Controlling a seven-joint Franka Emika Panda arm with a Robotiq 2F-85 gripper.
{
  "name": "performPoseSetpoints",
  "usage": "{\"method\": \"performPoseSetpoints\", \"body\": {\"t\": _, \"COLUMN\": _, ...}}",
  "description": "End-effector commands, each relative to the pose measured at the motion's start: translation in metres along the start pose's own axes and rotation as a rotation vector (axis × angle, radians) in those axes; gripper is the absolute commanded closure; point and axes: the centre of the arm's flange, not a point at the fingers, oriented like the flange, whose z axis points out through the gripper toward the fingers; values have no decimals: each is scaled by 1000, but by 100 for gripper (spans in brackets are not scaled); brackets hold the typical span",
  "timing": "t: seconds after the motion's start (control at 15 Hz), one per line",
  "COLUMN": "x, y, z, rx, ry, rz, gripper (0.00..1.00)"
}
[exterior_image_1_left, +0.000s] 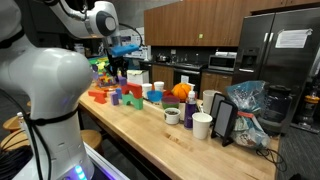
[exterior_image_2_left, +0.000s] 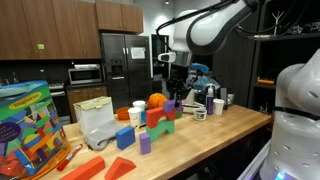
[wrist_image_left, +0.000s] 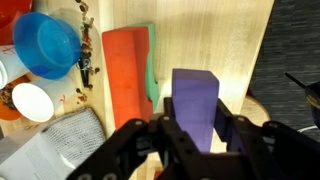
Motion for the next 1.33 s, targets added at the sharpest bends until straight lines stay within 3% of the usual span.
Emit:
{"method": "performPoseSetpoints", "body": {"t": 0.0, "x": 4, "y": -12, "z": 5, "rx": -34, "ry": -11, "rz": -12, "gripper": 85}}
{"method": "performPoseSetpoints", "body": {"t": 1.27, "x": 15, "y": 11, "z": -18, "rx": -95, "ry": 1, "rz": 24, "gripper": 85}}
